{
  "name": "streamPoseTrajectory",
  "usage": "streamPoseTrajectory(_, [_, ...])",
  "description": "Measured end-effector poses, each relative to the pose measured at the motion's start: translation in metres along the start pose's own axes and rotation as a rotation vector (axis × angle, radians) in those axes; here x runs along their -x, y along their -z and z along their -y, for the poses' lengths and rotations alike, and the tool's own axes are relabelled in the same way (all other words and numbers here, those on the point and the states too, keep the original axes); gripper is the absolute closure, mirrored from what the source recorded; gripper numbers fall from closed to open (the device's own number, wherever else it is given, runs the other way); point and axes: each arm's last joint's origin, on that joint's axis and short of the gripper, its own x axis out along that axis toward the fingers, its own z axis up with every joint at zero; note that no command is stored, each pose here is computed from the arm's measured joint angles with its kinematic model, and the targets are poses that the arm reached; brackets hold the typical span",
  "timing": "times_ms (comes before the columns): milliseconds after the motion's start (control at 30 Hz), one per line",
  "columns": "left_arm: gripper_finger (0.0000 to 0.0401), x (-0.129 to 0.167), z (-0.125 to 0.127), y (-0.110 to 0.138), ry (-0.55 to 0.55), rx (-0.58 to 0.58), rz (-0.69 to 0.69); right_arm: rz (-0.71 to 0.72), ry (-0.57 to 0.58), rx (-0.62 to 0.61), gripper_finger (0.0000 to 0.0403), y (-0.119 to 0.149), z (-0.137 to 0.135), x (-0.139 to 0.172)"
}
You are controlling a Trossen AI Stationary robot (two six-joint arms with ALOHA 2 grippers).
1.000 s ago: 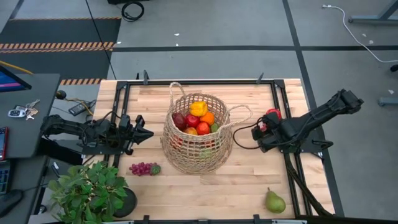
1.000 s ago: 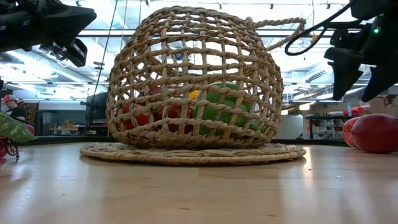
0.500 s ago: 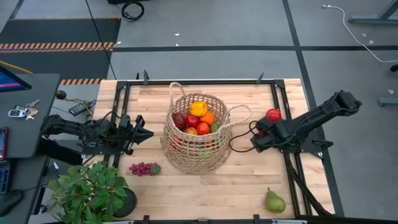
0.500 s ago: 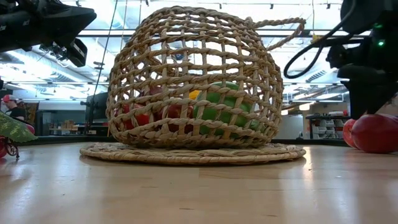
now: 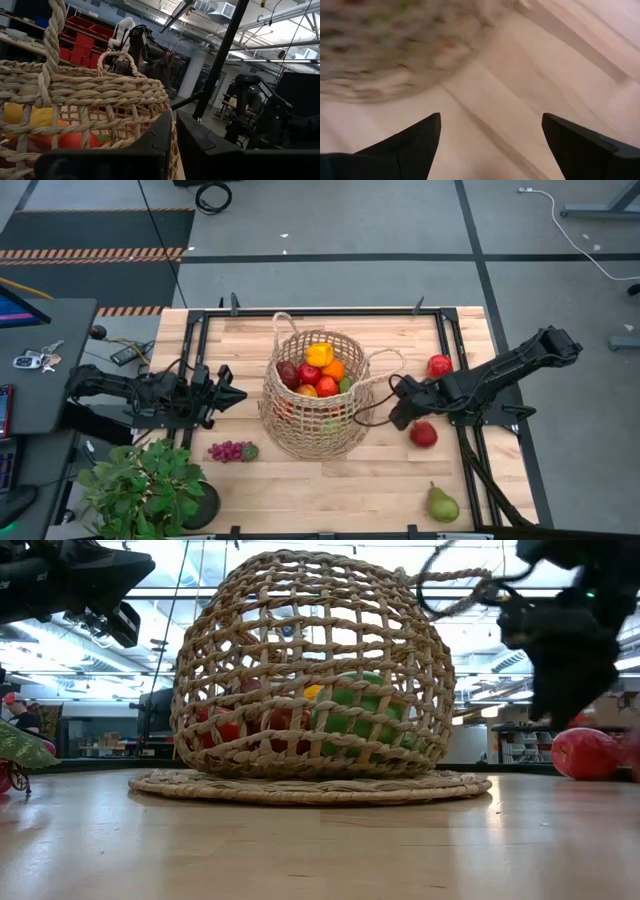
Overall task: Build produce basket
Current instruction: Put the red pomegranate into the brown basket, then put the green pear into the brown basket
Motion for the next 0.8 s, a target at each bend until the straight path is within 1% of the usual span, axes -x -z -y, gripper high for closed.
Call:
streamPoseTrajectory(100, [0.0373, 0.000, 0.000, 0.000, 0.000, 0.000, 0.000, 0.037, -0.081, 0.022, 0.0051, -0.005, -0.009, 0.002])
streamPoseTrajectory(233, [0.0371, 0.000, 0.000, 0.000, 0.000, 0.000, 0.000, 0.050, -0.099, 0.024, 0.0051, -0.011, -0.014, 0.013])
streamPoseTrajectory(300, [0.0367, 0.000, 0.000, 0.000, 0.000, 0.000, 0.000, 0.032, -0.145, 0.042, 0.0051, -0.015, -0.019, 0.021])
streamPoseTrajectory(433, [0.0365, 0.000, 0.000, 0.000, 0.000, 0.000, 0.000, -0.067, -0.273, 0.148, 0.0051, -0.014, -0.030, 0.035])
streamPoseTrajectory(533, [0.0369, 0.000, 0.000, 0.000, 0.000, 0.000, 0.000, -0.155, -0.351, 0.197, 0.0051, -0.010, -0.035, 0.041])
streamPoseTrajectory(667, [0.0373, 0.000, 0.000, 0.000, 0.000, 0.000, 0.000, -0.250, -0.427, 0.244, 0.0051, 0.000, -0.040, 0.046])
streamPoseTrajectory(733, [0.0371, 0.000, 0.000, 0.000, 0.000, 0.000, 0.000, -0.275, -0.466, 0.290, 0.0051, 0.006, -0.045, 0.048])
streamPoseTrajectory(800, [0.0368, 0.000, 0.000, 0.000, 0.000, 0.000, 0.000, -0.300, -0.531, 0.354, 0.0051, 0.014, -0.052, 0.051])
